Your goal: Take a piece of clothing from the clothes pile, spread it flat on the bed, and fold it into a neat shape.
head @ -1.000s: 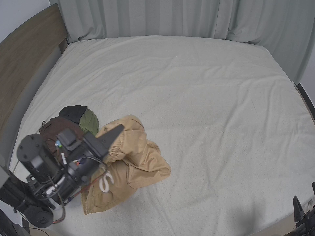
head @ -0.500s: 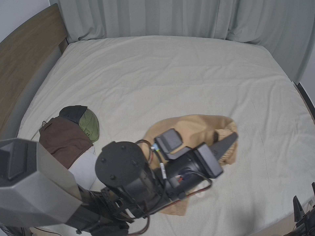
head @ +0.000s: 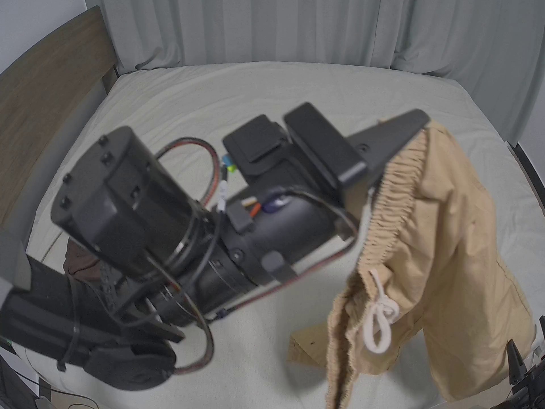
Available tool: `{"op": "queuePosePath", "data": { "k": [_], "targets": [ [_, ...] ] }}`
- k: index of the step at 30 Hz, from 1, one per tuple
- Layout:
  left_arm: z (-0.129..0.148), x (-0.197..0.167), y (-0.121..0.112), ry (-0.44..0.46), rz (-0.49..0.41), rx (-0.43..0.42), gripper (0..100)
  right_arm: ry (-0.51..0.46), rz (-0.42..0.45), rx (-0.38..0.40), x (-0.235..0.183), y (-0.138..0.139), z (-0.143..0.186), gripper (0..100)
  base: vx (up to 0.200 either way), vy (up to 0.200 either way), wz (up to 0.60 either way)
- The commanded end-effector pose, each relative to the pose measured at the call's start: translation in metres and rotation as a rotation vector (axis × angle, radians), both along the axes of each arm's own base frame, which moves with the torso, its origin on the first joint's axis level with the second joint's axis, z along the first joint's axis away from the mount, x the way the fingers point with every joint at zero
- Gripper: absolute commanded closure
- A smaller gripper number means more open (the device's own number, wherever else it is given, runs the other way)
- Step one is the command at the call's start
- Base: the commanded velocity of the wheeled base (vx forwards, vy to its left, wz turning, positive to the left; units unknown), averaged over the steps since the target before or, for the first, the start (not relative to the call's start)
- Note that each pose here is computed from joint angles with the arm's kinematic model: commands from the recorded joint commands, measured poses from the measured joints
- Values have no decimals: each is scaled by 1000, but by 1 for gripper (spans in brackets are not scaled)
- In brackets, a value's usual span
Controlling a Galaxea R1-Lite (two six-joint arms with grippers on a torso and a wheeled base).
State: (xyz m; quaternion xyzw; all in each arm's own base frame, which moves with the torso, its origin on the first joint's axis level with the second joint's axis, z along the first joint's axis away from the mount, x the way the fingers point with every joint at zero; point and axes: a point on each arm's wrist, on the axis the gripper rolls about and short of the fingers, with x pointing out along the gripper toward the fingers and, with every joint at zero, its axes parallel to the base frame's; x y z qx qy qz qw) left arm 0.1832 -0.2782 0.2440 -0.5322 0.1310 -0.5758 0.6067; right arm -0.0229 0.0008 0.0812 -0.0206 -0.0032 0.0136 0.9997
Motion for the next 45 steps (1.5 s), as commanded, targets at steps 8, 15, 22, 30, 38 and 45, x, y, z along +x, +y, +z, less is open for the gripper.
{"op": "queuePosePath", "data": {
  "k": [8, 15, 22, 30, 38, 45],
  "targets": [
    [-107, 80, 62, -76, 384, 360, 100, 1, 0, 0, 0, 0, -5, 0, 0, 0, 0],
    [-150, 83, 83, -83, 445, 563, 100, 1, 0, 0, 0, 0, -5, 0, 0, 0, 0],
    [-154, 89, 106, -67, 523, 604, 100, 1, 0, 0, 0, 0, -5, 0, 0, 0, 0],
    [-158, 99, 138, -98, 675, 700, 100, 1, 0, 0, 0, 0, -5, 0, 0, 0, 0],
    [-161, 115, 165, -143, 794, 774, 100, 1, 0, -5, 0, 0, -5, 0, 0, 0, 0],
    [-177, 128, 183, -125, 843, 845, 100, 2, 2, -10, 0, 0, -5, 0, 0, 0, 0]
  ]
}}
